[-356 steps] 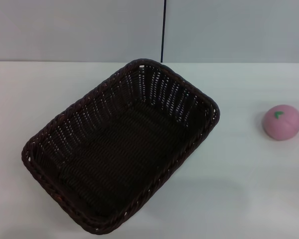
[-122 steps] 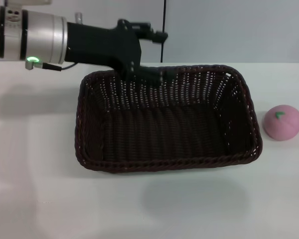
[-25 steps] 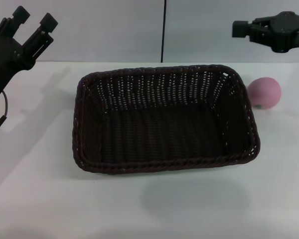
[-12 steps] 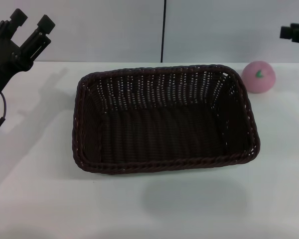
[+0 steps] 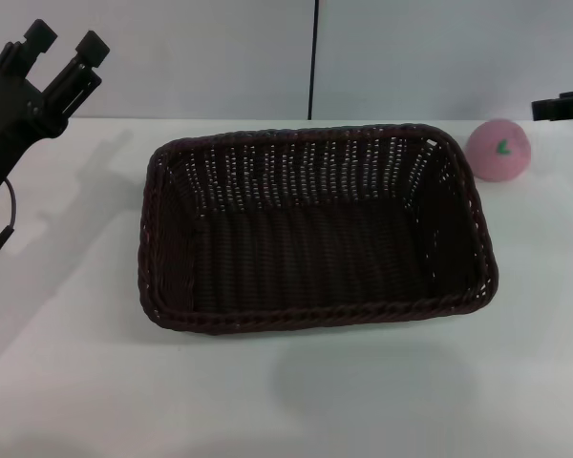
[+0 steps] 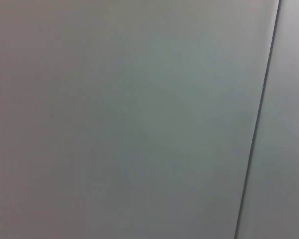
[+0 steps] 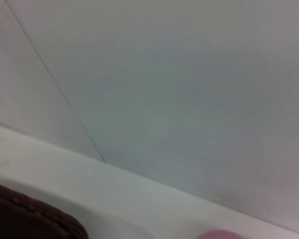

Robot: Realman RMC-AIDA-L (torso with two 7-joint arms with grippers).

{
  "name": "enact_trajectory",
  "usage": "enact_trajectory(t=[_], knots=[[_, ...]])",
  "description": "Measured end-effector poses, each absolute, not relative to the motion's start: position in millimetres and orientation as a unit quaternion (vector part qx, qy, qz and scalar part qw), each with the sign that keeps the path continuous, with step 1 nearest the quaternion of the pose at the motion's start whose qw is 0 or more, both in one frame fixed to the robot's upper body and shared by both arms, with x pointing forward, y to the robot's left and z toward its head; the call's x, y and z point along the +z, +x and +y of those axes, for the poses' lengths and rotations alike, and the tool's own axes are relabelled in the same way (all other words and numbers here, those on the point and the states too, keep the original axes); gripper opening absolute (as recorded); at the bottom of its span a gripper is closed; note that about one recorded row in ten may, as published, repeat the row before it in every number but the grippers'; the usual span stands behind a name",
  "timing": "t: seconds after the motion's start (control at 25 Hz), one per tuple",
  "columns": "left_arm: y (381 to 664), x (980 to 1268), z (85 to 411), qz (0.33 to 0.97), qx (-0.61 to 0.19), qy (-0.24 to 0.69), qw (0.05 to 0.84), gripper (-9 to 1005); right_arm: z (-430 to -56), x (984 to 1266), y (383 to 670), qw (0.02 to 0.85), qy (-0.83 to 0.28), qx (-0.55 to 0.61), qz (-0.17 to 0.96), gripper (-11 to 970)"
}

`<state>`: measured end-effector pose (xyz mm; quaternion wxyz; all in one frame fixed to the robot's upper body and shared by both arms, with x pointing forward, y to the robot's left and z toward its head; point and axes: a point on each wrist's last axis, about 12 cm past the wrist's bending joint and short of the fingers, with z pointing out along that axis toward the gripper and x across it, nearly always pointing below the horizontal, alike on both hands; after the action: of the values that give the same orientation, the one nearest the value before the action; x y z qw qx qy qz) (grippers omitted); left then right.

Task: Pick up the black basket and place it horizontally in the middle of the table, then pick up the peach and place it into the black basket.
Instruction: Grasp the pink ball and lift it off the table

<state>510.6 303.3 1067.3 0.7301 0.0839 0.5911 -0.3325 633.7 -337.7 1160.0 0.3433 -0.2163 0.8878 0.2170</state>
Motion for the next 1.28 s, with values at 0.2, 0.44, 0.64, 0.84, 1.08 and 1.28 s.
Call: enact_trajectory(t=[0.2, 0.44, 0.64, 0.84, 1.08, 1.28], knots=[[511, 1068, 303, 0.591, -0.333, 0.084, 0.73, 857, -321, 1160, 649, 0.314, -0.244, 0.182, 0.899, 552], [509, 1065, 302, 0.593, -0.336, 0.08, 0.727, 857, -303, 1151, 657, 0.296, -0.264, 0.153, 0.905, 553], [510, 1065, 301, 0.593, -0.336, 0.08, 0.727, 857, -292, 1142, 660, 0.291, -0.276, 0.14, 0.905, 553], [511, 1066, 301, 0.592, -0.337, 0.082, 0.727, 857, -281, 1134, 662, 0.294, -0.281, 0.129, 0.905, 546], [511, 1065, 300, 0.594, -0.338, 0.08, 0.726, 857, -276, 1123, 664, 0.292, -0.281, 0.114, 0.907, 510], [511, 1065, 300, 0.594, -0.338, 0.078, 0.725, 857, -274, 1120, 664, 0.297, -0.278, 0.111, 0.907, 479]])
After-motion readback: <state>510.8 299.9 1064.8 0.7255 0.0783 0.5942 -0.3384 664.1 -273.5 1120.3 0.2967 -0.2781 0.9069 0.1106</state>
